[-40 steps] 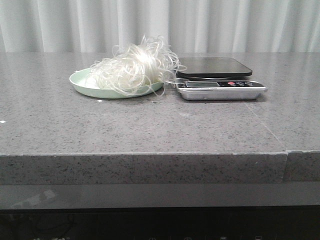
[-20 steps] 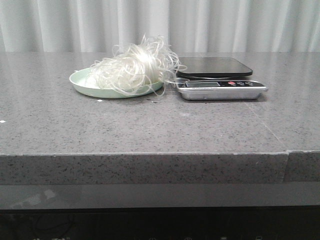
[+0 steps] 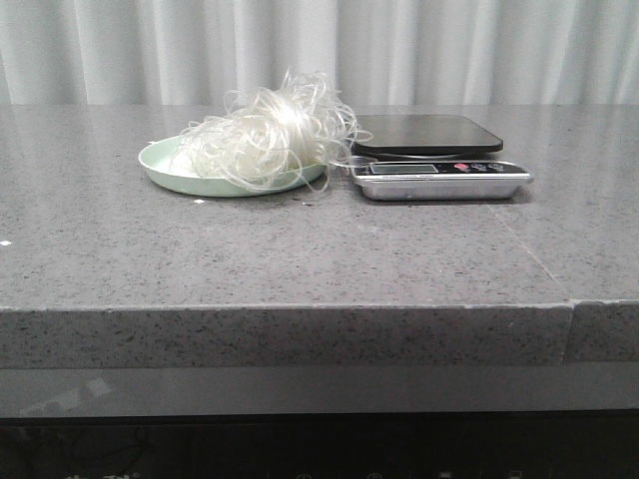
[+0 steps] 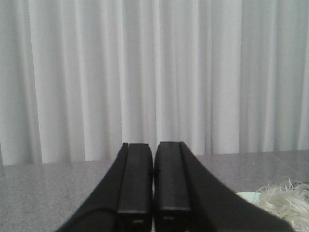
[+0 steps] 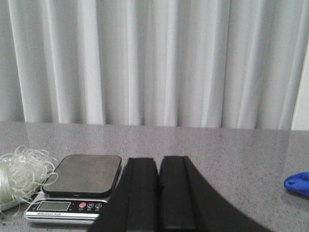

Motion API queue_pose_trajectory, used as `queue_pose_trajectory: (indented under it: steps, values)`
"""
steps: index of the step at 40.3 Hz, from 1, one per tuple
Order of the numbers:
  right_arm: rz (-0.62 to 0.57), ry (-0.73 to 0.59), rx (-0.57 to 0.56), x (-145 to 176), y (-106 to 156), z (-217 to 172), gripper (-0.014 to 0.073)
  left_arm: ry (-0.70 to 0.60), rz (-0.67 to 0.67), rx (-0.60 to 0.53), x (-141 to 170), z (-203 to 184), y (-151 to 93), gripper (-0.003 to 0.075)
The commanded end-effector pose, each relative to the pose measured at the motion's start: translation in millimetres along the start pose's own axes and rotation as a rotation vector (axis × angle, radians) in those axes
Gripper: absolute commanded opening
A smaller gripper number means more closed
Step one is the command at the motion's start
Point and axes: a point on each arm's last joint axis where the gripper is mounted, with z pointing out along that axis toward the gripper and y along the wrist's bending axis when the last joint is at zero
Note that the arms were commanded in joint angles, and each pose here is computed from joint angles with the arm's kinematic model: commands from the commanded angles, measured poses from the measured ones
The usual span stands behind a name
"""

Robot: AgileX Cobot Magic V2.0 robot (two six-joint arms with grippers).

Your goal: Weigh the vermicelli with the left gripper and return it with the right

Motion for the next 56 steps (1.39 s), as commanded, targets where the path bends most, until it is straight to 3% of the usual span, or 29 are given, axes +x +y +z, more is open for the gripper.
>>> queue_pose_trajectory:
  steps: [1,6,19,33,37,40,43,47,51,56]
  values:
    - [-0.011,0.016,0.008,-25,1,13,0.0140,0.034,-0.016,0.012,-24,17,0,0.0157]
    - [-0.011,0.127,0.016,-32,1,31,0.0140,0.169,-0.016,0.015,-21,42,0,0.0157]
    - [-0.016,0.422,0.032,-3,0,78,0.0140,0.486,-0.016,0.022,17,83,-2,0.0157]
    - [-0.020,0.557,0.037,17,0,105,0.0141,0.653,-0.017,0.025,42,105,-2,0.0157]
    - [-0.020,0.567,0.037,18,0,107,0.0192,0.684,-0.017,0.025,47,110,-2,0.0158]
    - [-0.021,0.568,0.037,18,0,107,0.0300,0.696,-0.017,0.025,50,113,-2,0.0169]
    - [-0.021,0.567,0.037,18,0,107,0.0431,0.685,-0.017,0.025,49,113,-2,0.0235]
    - [-0.021,0.568,0.037,18,0,107,0.0550,0.669,-0.020,0.025,48,114,-2,0.0405]
    - [-0.021,0.573,0.037,19,0,108,0.0552,0.664,-0.031,0.027,47,114,-3,0.0540]
    - [-0.021,0.573,0.037,19,0,108,0.0549,0.661,-0.048,0.035,49,118,-4,0.0552]
